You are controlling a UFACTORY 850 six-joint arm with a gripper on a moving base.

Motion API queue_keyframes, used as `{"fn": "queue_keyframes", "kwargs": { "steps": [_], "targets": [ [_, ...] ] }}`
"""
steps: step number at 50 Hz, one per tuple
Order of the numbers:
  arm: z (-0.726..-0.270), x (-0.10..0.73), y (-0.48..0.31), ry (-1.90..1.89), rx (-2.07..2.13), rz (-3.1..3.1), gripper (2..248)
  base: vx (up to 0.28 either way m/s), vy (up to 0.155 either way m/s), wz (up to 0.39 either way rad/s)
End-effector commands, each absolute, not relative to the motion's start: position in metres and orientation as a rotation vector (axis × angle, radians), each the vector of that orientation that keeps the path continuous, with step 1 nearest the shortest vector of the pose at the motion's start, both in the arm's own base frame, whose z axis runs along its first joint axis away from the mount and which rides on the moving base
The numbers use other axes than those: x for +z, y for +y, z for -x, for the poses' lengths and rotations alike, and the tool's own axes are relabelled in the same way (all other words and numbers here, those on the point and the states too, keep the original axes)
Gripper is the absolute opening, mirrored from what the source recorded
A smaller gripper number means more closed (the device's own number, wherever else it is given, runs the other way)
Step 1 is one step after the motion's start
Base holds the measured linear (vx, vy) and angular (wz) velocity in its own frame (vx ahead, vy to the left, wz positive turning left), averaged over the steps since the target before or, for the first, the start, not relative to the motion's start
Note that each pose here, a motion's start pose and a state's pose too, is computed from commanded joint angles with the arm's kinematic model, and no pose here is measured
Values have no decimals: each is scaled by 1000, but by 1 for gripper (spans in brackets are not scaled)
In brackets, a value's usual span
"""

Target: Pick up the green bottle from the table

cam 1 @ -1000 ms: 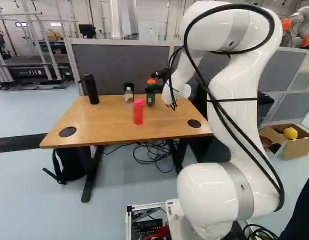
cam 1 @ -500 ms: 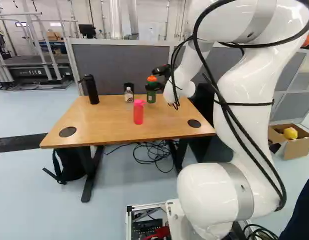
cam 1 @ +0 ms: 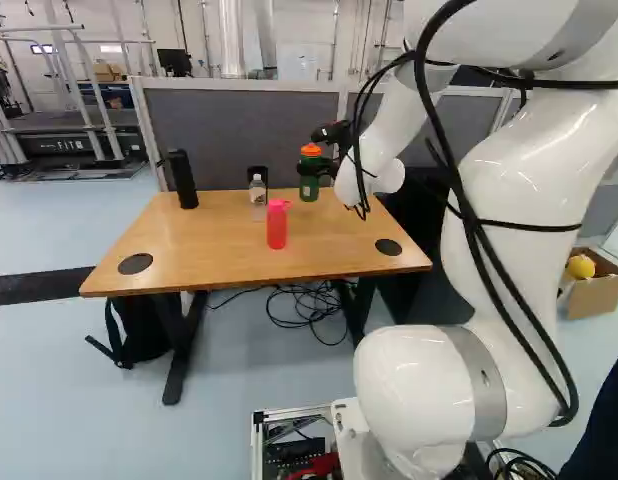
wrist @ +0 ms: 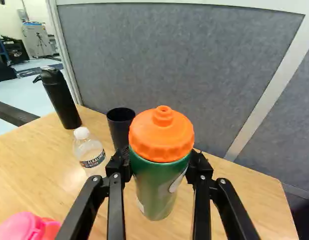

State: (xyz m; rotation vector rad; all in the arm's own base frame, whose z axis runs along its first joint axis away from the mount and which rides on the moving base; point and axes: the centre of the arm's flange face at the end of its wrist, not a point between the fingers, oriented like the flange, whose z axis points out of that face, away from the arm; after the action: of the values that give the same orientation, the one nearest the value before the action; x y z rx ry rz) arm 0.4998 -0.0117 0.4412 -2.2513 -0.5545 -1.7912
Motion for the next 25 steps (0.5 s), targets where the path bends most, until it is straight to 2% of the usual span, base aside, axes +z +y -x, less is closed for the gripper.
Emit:
{"fn": "queue_keyframes", "kwargs": {
  "steps": [25],
  "targets": [
    [-456,470,-29,-519,-1877,2249,122,0,0,0]
  ]
}}
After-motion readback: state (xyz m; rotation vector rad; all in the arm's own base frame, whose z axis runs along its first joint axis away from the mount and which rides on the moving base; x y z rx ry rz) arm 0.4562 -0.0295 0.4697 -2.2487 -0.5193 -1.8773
